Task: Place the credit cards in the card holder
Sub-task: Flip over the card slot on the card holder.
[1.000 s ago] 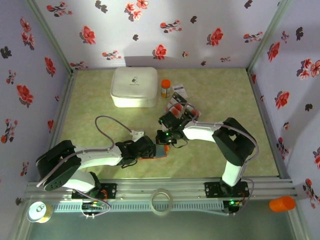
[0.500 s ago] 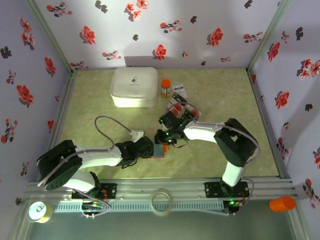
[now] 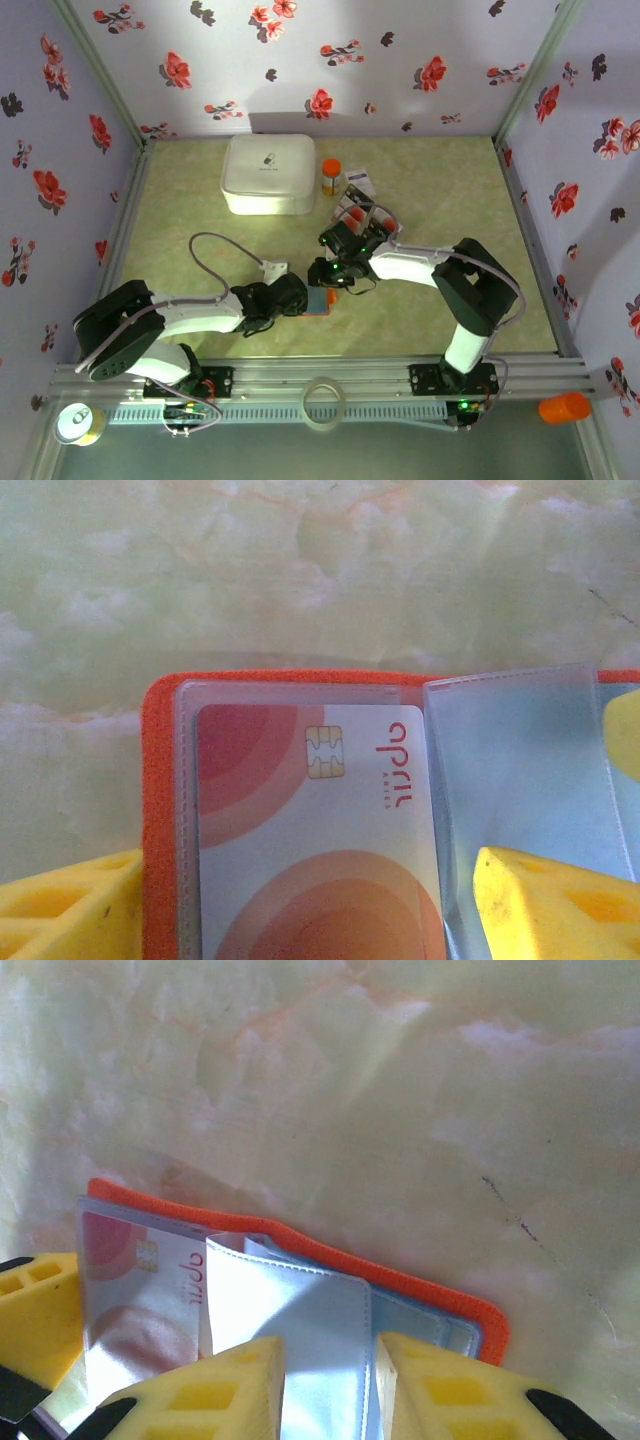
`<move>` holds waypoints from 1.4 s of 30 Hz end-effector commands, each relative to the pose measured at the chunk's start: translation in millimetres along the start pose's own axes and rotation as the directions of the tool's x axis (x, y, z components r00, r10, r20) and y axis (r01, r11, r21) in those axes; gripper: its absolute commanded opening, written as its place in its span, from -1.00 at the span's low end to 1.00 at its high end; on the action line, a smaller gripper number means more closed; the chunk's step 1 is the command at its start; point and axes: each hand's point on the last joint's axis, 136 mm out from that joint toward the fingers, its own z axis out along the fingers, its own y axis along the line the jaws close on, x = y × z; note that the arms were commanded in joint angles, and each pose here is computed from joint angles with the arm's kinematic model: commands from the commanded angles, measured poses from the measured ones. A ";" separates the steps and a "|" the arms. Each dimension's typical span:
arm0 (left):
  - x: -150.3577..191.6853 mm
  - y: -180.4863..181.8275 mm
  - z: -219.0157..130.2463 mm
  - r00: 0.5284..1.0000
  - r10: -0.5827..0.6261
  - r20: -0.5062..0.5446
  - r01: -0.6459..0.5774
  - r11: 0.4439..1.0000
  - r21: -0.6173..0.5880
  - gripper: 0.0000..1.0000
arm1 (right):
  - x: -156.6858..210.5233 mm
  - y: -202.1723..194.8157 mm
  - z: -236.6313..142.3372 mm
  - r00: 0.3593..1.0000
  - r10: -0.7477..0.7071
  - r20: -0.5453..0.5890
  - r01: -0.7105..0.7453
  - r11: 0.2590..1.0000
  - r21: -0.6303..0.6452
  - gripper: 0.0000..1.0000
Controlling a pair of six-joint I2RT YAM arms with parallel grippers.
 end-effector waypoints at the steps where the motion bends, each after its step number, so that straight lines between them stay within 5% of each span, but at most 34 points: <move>1: 17.2 2.1 4.7 0.998 0.020 -0.055 -0.019 1.000 0.010 0.56 | -3.4 -2.7 8.5 1.000 0.028 -0.006 -0.028 1.000 0.002 -0.38; 16: 15.3 1.4 2.9 0.999 0.019 -0.047 -0.018 1.000 0.016 0.59 | -4.8 25.5 2.4 0.999 0.031 -0.018 -0.033 0.991 -0.133 -0.41; 26: -18.4 -6.6 -26.9 0.999 0.008 0.047 -0.011 0.998 0.058 0.88 | -6.7 40.8 -17.3 0.998 0.054 0.012 -0.051 0.979 -0.196 -0.39; 42: -54.1 58.6 -75.7 0.964 -0.180 0.193 0.174 0.984 0.046 0.99 | 2.6 85.1 -7.4 1.000 0.028 -0.004 -0.028 0.968 -0.251 -0.35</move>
